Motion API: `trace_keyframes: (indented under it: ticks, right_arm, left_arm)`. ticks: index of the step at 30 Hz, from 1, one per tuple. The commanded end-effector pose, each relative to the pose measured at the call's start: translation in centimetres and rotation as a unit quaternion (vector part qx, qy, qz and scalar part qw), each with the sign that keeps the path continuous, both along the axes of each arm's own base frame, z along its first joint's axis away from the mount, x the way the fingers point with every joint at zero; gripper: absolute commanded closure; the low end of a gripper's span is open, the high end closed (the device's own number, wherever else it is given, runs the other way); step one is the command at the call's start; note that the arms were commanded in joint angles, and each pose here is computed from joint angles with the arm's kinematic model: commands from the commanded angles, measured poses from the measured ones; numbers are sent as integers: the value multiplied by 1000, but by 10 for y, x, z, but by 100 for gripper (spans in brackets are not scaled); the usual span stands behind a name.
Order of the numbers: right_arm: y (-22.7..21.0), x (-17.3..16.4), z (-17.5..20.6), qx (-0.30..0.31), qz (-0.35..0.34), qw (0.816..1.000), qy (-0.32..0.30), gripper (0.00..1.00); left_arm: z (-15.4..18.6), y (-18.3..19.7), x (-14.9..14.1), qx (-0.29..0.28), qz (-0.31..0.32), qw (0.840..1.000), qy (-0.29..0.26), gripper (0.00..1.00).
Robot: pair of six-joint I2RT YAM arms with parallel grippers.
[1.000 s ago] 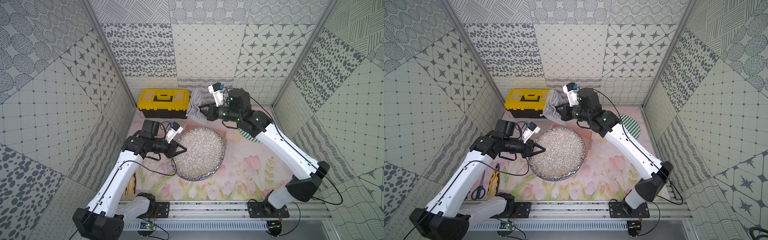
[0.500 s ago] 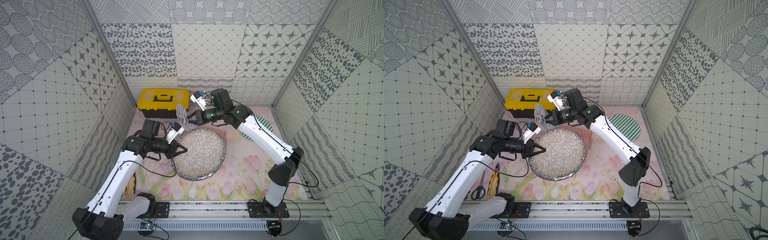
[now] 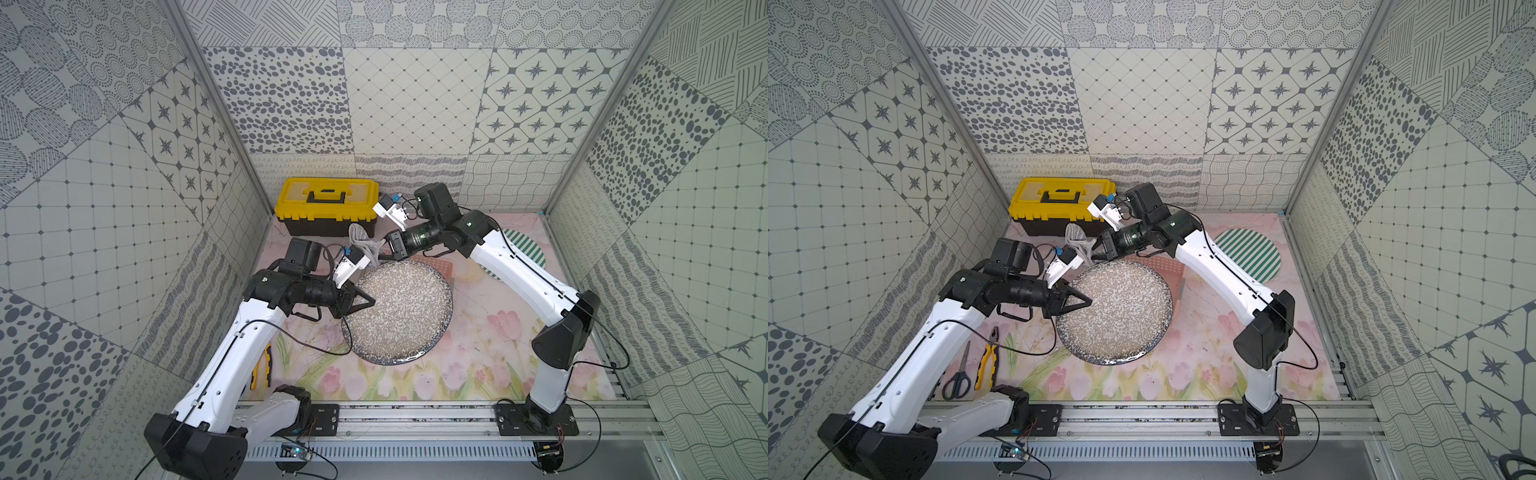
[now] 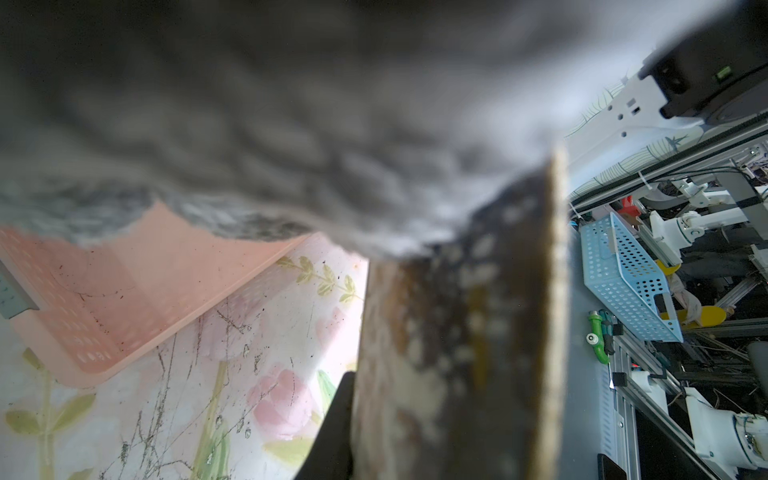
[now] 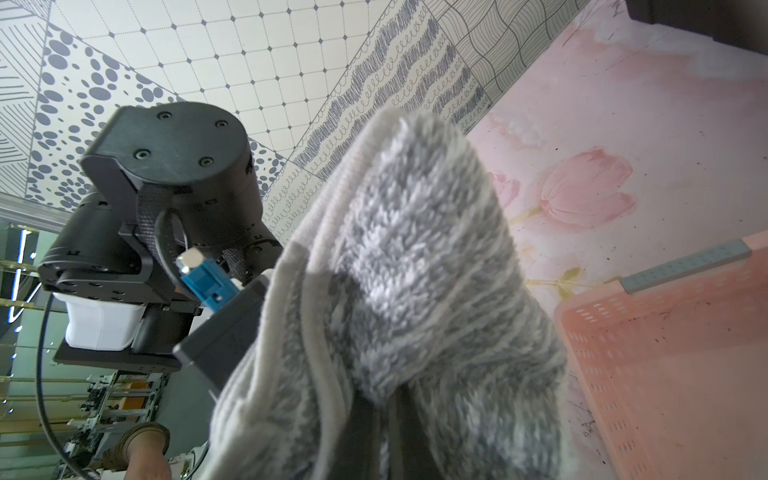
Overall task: Wipe the wet plate dry
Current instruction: Wipe the plate with towel.
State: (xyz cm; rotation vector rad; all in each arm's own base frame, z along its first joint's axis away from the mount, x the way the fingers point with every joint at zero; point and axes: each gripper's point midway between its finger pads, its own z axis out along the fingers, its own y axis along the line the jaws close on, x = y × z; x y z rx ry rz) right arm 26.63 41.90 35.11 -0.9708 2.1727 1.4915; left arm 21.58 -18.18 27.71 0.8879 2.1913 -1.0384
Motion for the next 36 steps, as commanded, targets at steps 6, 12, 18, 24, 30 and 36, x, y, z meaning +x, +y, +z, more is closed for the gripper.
trace_keyframes:
  ticks: [6,12,18,24,30,36]
  right_arm:
    - [-10,-21,5,10,47,999,-5,100]
    - [-31,-15,4,8,23,1000,-12,100]
    - [-58,-5,5,20,-14,1000,-13,100]
    - [-80,3,-5,26,-48,999,-5,100]
    - [-94,7,-14,27,-70,997,3,100]
    - [-104,8,-25,22,-86,996,9,100]
  left_arm:
    - [56,-22,0,-106,-63,990,-73,100]
    - [55,-21,5,-104,-54,991,-71,100]
    - [58,-22,7,-110,-51,990,-69,100]
    - [66,-23,9,-123,-50,989,-63,100]
    - [72,-20,12,-141,-44,988,-55,100]
    - [78,-13,18,-154,-31,986,-53,100]
